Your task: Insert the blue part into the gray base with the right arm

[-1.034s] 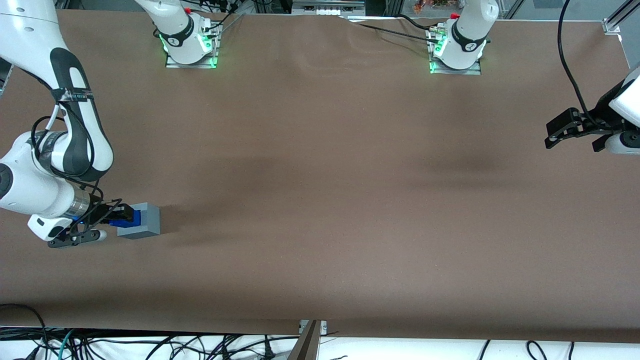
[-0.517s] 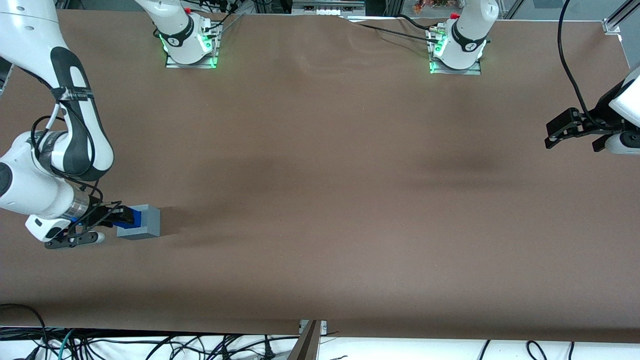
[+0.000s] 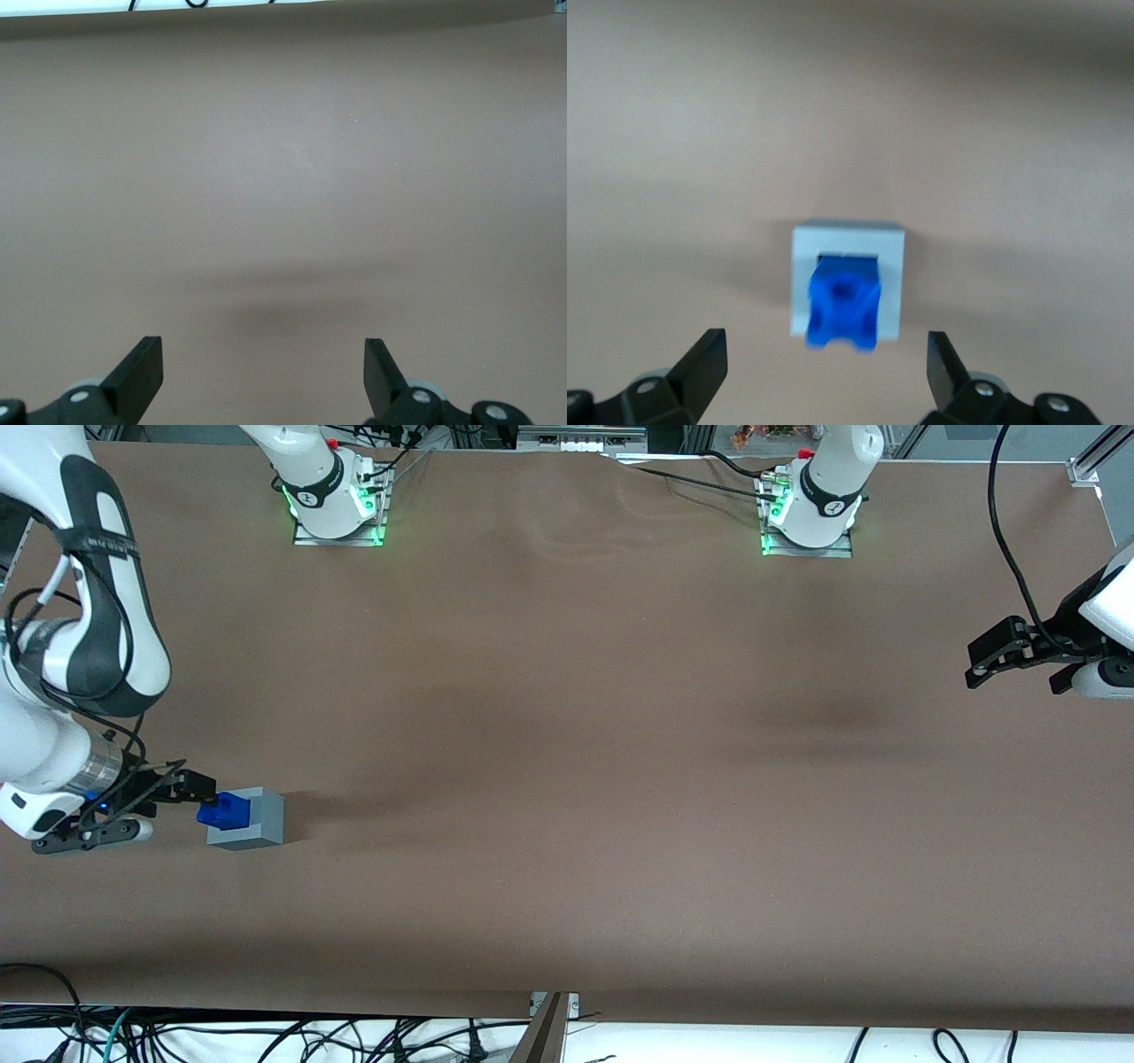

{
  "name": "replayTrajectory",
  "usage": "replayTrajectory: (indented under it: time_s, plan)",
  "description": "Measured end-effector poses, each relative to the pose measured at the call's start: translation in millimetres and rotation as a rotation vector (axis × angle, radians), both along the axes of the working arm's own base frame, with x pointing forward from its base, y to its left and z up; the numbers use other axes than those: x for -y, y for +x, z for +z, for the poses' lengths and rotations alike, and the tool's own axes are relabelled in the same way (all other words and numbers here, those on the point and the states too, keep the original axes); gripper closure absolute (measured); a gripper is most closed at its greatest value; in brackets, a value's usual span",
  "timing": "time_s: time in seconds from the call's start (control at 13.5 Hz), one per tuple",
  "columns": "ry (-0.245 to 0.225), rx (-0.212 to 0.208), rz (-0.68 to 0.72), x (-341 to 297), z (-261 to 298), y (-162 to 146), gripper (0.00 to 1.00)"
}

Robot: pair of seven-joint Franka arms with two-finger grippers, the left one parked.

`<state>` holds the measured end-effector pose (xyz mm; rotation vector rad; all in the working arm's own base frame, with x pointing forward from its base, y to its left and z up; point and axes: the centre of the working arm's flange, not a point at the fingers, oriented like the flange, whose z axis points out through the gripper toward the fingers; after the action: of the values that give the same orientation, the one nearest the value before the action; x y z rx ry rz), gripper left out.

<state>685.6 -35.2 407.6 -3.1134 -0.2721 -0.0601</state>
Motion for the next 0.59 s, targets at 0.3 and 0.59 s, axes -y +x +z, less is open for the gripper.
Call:
replayTrajectory:
  time_s: [0.3, 0.59]
  plan:
    - [-0.014, -0.035, 0.004, -22, 127, -56, 0.0]
    - [-0.028, -0.064, 0.006, -34, 198, -109, 0.0]
